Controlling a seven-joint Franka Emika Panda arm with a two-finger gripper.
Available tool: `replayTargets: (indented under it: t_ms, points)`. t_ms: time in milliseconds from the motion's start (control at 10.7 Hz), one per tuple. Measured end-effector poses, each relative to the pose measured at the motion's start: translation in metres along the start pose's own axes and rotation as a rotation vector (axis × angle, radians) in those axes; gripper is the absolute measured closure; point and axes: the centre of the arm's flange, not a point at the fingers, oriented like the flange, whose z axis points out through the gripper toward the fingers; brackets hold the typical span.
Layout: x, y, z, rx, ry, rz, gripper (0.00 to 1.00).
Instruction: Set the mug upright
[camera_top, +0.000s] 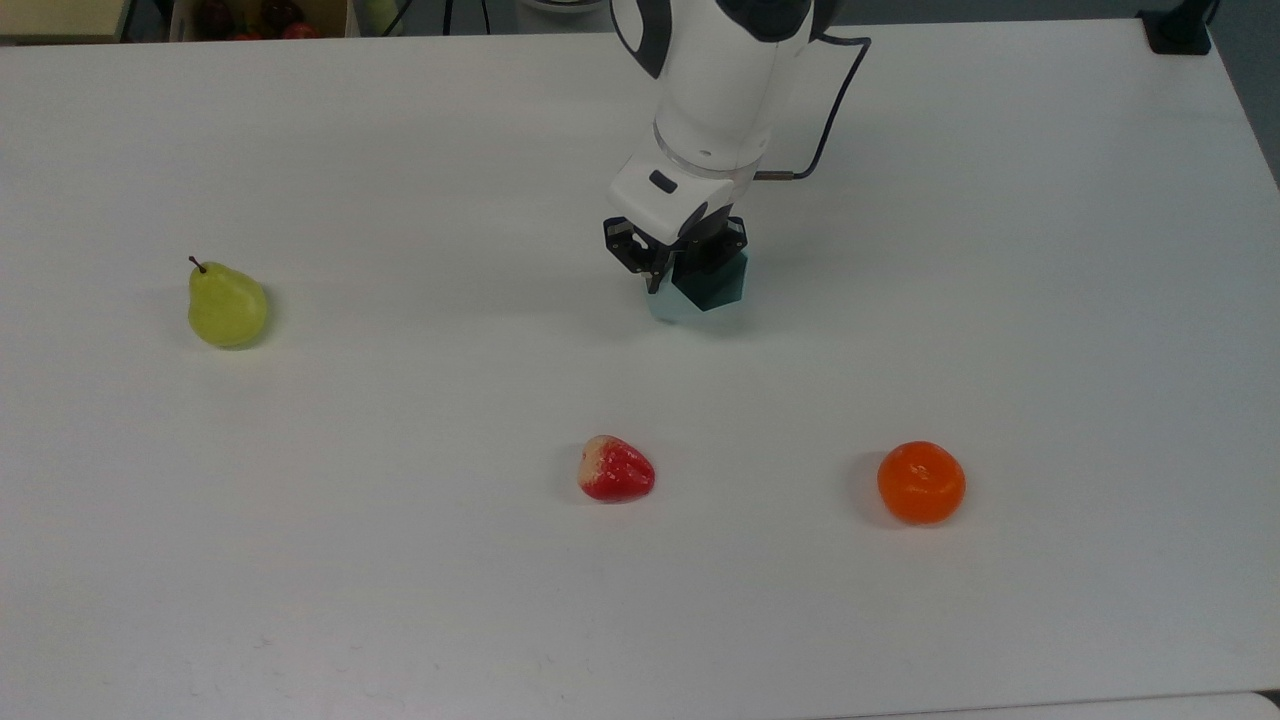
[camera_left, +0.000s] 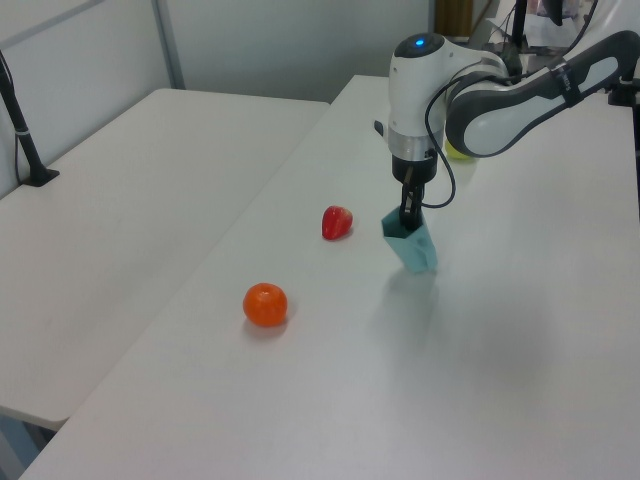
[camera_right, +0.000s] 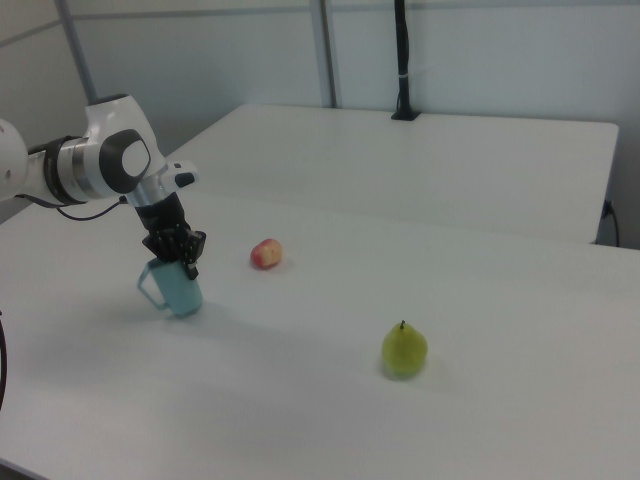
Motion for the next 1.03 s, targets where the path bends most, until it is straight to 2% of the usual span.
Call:
replayTargets:
  t_ms: [93,187,467,654,748,935,1028]
  points:
    - [0.0,0.001,0.001,0.007,-0.002,-0.001,0.86]
    - [0.0,0.003,0.0,0.008,-0.002,0.003,0.8]
    - [-0.003,0.017,-0.009,0.002,-0.018,0.018,0.38]
    - [-0.01,0.028,-0.034,-0.004,-0.027,0.031,0.07]
    - [-0.015,0.039,-0.053,-0.008,-0.028,0.048,0.0]
    - [-0.03,0.073,-0.098,0.003,-0.019,0.107,0.0]
    - [-0.038,0.088,-0.118,0.039,-0.012,0.147,0.0]
